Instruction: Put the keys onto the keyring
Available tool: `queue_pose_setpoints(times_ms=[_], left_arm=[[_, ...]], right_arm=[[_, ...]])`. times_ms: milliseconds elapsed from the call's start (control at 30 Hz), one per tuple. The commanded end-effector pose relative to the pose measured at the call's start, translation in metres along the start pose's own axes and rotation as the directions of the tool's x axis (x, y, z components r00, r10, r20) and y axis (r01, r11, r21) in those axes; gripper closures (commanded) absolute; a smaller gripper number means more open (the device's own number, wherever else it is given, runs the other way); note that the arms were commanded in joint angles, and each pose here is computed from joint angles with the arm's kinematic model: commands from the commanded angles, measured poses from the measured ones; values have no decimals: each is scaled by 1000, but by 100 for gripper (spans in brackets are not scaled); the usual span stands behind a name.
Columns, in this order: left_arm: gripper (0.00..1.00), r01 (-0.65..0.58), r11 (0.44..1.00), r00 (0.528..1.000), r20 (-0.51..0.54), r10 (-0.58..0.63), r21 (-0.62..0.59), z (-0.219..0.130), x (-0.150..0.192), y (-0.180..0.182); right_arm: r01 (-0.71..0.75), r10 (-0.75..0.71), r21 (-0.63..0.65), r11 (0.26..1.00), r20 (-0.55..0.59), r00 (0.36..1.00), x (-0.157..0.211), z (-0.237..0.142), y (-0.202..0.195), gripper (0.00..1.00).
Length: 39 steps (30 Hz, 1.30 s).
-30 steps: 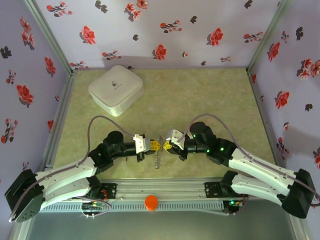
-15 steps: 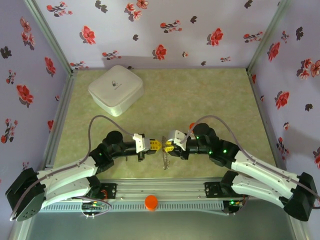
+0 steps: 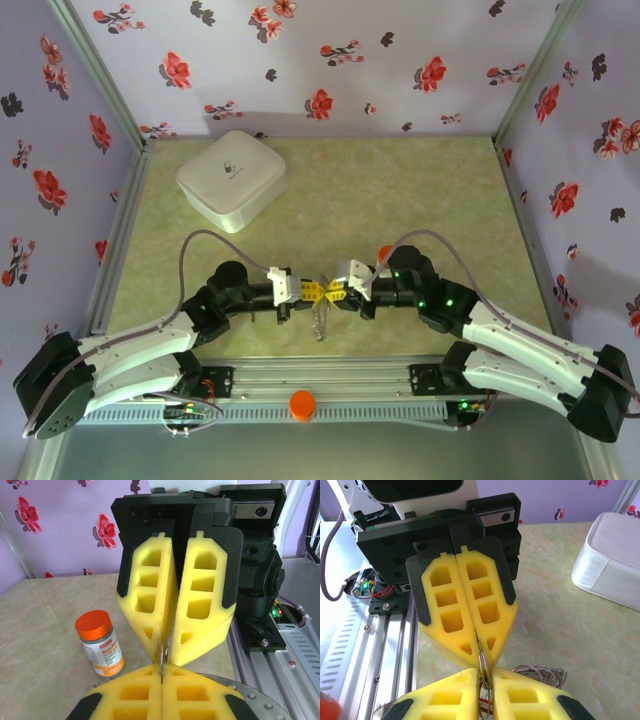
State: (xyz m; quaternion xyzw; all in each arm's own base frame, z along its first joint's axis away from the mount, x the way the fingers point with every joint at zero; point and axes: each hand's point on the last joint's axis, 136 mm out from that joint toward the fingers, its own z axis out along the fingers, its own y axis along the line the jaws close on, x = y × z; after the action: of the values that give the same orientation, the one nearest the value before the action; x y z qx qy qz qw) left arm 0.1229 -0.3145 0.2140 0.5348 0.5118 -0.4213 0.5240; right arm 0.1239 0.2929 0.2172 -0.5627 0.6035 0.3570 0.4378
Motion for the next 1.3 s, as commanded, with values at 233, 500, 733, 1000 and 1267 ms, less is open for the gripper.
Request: queue_pose_setpoints(times_ms=[233, 500, 733, 1000, 1267], left_arm=[[74, -27, 997, 998, -66, 22, -75, -2, -2, 13], [77, -58, 998, 967, -251, 48, -33, -9, 24, 8], [78, -62, 998, 971, -230, 60, -1, -3, 18, 6], [88, -55, 998, 977, -204, 59, 25, -1, 12, 2], [100, -53, 999, 987, -153, 53, 8, -3, 8, 2]], right_arm=[[-14, 14, -9, 1000, -45, 999, 1, 2, -2, 100], [26, -28, -13, 1000, -162, 986, 3, 0, -4, 100], [56, -63, -41, 998, -203, 977, 0, 7, -1, 100], [90, -104, -66, 994, -257, 961, 4, 13, 3, 100], [38, -37, 2, 999, -106, 994, -8, 6, -6, 73]])
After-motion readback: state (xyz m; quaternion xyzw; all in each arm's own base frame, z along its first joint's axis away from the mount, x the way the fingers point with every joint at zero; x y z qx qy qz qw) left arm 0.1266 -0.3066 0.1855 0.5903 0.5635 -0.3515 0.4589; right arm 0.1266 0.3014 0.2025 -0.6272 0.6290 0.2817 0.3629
